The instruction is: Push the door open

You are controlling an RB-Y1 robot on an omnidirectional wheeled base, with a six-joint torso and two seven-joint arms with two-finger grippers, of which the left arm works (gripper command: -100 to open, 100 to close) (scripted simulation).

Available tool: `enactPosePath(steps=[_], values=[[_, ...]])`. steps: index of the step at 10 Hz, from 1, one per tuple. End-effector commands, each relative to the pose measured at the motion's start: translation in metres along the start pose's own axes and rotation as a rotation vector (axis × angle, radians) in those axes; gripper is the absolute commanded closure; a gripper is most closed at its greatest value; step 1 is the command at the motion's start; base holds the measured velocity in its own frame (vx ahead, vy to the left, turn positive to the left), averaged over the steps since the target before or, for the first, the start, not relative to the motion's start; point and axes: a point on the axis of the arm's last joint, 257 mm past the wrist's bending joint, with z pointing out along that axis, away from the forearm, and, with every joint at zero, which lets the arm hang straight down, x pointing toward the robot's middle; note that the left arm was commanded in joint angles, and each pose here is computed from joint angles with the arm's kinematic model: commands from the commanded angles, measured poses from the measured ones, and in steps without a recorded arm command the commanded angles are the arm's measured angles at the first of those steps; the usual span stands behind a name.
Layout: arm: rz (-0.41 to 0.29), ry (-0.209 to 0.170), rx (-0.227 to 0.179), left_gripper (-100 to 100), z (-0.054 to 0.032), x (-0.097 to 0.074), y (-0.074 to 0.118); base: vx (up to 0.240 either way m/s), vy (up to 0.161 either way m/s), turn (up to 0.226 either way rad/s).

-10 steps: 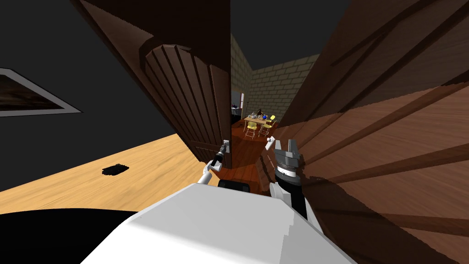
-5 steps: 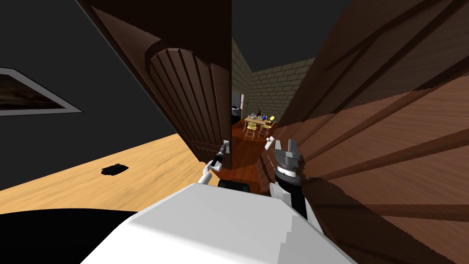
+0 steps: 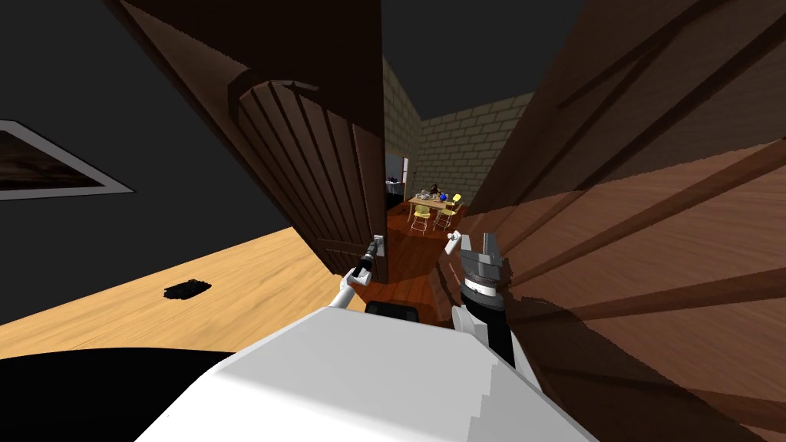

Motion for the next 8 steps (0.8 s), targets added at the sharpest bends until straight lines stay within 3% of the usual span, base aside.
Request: enactPosePath(steps=[1,4,5,8], values=[[0.014,-0.026,0.017,100,0.0017,-0.014,-0.007,0.111,-0.006,0.033],[0.029,-0.065,0.026,100,0.006,-0.031,-0.01,0.125,0.017,0.067],[0.018,-0.053,0.017,-100,0.0067,-0.026,-0.007,-0.075,-0.032,0.061],[0.004,-0.052,0.009,-100,0.0063,-0.023,-0.006,-0.231,-0.089,0.035]])
